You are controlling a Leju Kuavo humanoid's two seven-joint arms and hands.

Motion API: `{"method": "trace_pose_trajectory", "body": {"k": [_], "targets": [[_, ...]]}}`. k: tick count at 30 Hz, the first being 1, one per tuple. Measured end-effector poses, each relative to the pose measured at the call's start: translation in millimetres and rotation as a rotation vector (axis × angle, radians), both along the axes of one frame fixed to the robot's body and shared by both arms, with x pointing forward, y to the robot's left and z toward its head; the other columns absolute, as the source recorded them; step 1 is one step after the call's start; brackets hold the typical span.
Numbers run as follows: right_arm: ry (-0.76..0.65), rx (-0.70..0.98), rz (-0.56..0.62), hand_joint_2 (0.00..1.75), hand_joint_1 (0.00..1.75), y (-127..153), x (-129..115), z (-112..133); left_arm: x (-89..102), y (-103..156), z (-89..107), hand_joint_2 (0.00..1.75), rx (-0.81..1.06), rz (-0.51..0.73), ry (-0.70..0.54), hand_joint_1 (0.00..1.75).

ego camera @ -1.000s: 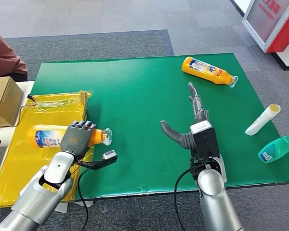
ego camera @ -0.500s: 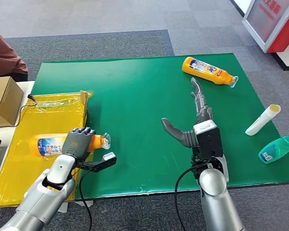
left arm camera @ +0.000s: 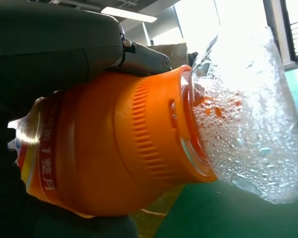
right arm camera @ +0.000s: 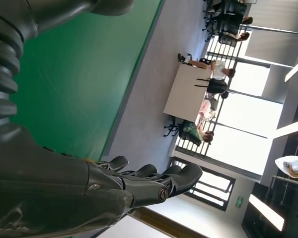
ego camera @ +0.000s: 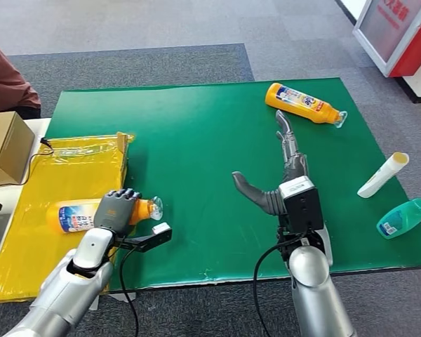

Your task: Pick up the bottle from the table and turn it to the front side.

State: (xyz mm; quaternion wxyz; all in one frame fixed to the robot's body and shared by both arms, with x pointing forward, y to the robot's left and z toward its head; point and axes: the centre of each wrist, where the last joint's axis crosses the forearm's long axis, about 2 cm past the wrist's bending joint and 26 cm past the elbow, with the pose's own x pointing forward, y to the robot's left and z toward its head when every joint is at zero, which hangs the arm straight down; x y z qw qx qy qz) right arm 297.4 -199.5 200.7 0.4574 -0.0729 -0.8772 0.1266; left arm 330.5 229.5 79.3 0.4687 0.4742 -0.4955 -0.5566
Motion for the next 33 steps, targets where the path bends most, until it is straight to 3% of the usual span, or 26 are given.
{"method": "trace_pose_trajectory", "body": {"k": [22, 26, 33], "targets": [[0.001, -0.017, -0.005, 1.75, 0.0, 0.0, -5.0, -1.8, -8.6, 4.7, -7.8, 1.75, -0.097, 0.05, -0.01, 0.0], [0.008, -0.017, -0.009, 1.75, 0.0, -0.2, -7.3, -4.4, -13.9, 4.5, -1.1, 1.75, -0.145, 0.049, -0.113, 0.0], [0.015, -0.022, -0.023, 1.75, 0.0, -0.7, -9.5, -6.3, -27.3, 2.2, 40.9, 1.75, -0.198, -0.018, -0.534, 0.0]]}}
